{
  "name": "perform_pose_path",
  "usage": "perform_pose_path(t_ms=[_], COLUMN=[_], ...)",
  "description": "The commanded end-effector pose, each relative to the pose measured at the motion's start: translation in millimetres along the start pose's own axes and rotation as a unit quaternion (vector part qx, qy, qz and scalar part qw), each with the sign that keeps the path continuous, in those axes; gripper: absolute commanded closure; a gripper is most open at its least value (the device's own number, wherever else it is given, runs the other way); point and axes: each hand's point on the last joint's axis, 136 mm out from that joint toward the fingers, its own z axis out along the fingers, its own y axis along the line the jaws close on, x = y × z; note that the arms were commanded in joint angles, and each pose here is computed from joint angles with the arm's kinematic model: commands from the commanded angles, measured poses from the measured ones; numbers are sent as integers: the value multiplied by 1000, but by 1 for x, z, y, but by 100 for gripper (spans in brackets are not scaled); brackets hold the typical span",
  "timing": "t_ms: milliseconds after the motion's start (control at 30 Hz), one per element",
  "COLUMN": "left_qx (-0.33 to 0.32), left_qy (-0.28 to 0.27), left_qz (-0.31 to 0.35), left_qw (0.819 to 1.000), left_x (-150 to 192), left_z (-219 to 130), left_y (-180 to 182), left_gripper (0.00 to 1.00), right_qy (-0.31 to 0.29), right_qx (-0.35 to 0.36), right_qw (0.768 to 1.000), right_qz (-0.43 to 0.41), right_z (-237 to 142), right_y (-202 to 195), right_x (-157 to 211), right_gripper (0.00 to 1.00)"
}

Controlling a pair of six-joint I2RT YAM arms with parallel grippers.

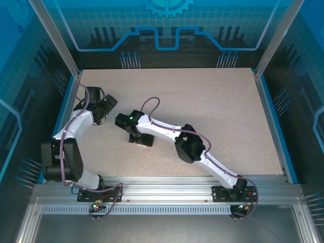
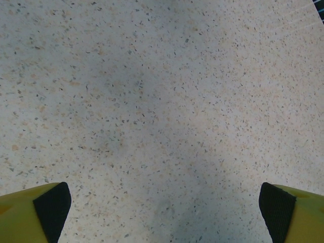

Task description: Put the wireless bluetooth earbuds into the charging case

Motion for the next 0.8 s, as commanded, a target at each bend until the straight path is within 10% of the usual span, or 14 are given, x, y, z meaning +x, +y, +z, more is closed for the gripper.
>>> perform_pose_path(t_ms=[0, 767], left_qx=[23, 129], left_qy=[18, 115], left_qz=[-26, -30], left_qw=[999, 985], left_x=[4, 93], left_z=[-7, -36], left_y=[-7, -19], left_gripper=[1, 1], right_qy=[-20, 7], right_qx=[32, 21], right_qw=[999, 997], right_qz=[-40, -78], right_z=[-4, 4], right_y=[-20, -96], right_x=[-1, -20], right_gripper=[34, 24])
